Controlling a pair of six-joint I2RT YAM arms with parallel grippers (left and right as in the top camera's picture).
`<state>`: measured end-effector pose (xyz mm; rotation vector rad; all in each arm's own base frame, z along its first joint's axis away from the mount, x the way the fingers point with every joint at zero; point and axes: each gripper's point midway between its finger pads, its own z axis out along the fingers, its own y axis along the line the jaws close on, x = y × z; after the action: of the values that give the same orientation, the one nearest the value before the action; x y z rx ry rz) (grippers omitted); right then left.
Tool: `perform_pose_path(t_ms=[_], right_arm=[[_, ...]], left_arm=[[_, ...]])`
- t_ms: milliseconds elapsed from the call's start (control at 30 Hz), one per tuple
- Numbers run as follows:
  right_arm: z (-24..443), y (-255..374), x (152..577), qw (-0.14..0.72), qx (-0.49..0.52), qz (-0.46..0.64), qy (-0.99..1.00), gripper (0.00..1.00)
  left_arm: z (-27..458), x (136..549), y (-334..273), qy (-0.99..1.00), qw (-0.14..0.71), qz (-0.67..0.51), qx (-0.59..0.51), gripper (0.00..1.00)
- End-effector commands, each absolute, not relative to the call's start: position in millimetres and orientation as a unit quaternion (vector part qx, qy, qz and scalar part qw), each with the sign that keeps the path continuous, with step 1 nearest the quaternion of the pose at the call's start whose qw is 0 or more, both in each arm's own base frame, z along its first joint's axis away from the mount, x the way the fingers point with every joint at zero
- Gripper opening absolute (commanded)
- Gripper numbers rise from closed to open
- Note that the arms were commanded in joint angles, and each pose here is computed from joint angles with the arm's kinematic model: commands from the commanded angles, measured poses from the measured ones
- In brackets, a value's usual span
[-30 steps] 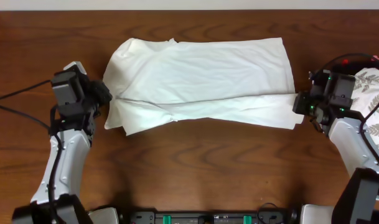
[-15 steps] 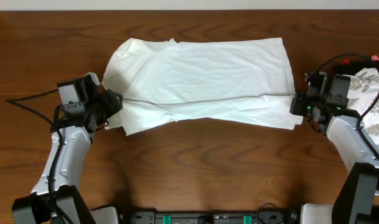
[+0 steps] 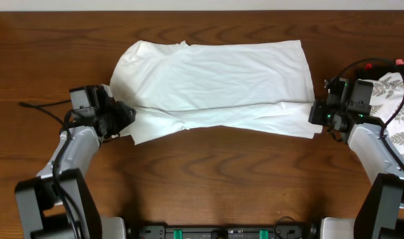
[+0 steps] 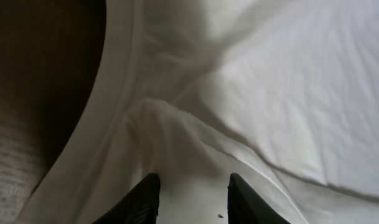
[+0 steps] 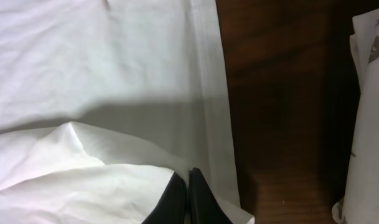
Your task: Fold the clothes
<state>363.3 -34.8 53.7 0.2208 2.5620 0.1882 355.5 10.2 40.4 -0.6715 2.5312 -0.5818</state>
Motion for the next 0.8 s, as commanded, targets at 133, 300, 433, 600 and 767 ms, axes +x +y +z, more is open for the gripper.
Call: perform_pose_path(t_ms=[133,300,433,600,767], right_arm=[[51.1,-30.2,361.7,0.272,0.083,0.073,0.956,0.01],[51.1,-30.2,361.7,0.272,0.083,0.073,0.956,0.01],[50.9,-30.2,361.4,0.271,0.083,0.073,0.956,0.01],[50.6,-30.0,360.8,0.27,0.083,0.073,0.957,0.01],[50.2,-30.0,360.3,0.268,0.083,0.073,0.957,0.01]], left_arm=[[40.7,362.4,10.6,0.917,0.236,-0.217,-0.238,0.37],[40.8,362.6,11.9,0.917,0.237,-0.215,-0.239,0.36],[37.6,362.1,20.8,0.919,0.24,-0.189,-0.248,0.36],[35.0,360.2,26.4,0.921,0.239,-0.173,-0.254,0.36],[30.8,355.9,32.7,0.925,0.233,-0.15,-0.262,0.36]])
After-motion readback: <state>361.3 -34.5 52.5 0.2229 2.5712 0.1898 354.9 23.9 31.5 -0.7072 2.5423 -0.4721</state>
